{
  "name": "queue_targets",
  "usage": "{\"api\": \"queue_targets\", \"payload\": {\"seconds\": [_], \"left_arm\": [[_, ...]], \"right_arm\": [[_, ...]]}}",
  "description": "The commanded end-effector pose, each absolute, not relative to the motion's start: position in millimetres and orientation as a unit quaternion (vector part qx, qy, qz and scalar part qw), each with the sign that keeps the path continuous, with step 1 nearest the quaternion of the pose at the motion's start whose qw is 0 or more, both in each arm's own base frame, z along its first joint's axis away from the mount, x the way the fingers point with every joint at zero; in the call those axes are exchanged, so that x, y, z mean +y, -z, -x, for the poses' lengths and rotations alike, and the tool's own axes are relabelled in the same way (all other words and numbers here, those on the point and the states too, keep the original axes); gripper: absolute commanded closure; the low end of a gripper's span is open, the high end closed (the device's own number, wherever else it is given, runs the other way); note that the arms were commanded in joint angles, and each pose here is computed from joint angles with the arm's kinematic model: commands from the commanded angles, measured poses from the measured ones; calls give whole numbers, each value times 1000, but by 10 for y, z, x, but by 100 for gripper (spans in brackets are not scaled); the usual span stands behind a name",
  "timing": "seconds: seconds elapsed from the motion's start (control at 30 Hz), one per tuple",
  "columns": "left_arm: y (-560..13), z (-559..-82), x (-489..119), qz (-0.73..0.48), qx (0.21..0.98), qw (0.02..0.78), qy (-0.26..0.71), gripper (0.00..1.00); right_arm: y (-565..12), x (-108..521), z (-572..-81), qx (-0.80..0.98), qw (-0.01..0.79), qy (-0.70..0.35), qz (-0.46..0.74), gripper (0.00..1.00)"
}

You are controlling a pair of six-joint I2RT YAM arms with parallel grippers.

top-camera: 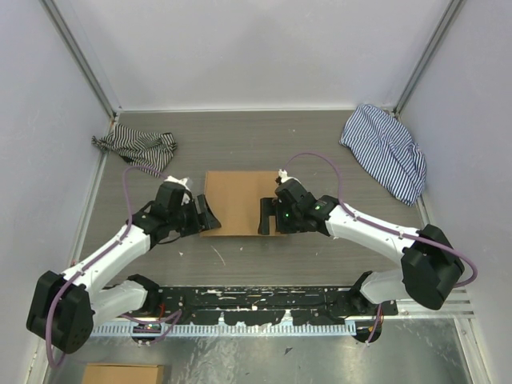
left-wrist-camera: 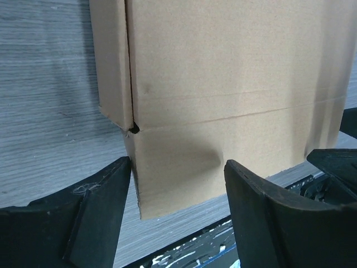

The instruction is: Fold the paper box

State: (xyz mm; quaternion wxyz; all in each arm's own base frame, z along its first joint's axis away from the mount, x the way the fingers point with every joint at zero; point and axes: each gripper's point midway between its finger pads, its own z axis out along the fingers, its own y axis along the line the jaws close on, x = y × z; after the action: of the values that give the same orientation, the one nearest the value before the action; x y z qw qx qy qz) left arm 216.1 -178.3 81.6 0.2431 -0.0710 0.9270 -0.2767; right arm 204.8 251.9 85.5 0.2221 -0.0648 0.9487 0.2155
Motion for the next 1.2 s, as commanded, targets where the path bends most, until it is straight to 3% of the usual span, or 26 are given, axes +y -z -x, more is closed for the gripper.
{"api": "queue_targets", "payload": {"seconds": [0.0,0.3,0.87,1.17], "left_arm": [[-936,-2109,-1818,62,924,240,292,27],[-667,-2076,-1593,52,947,230,219,29],[-765,-2010,-1801,50,932,217,285,36],[-837,-1910,-1695,47,941,210,263,38]], "right_arm": [[-1009,2648,-2078,938,232,-248,64,1],[-754,2499,-2084,950,229,-204,64,7],[-947,2631,-2056,937,234,-249,72,14],[-1052,2563,-2030,940,235,-237,71,15]]}}
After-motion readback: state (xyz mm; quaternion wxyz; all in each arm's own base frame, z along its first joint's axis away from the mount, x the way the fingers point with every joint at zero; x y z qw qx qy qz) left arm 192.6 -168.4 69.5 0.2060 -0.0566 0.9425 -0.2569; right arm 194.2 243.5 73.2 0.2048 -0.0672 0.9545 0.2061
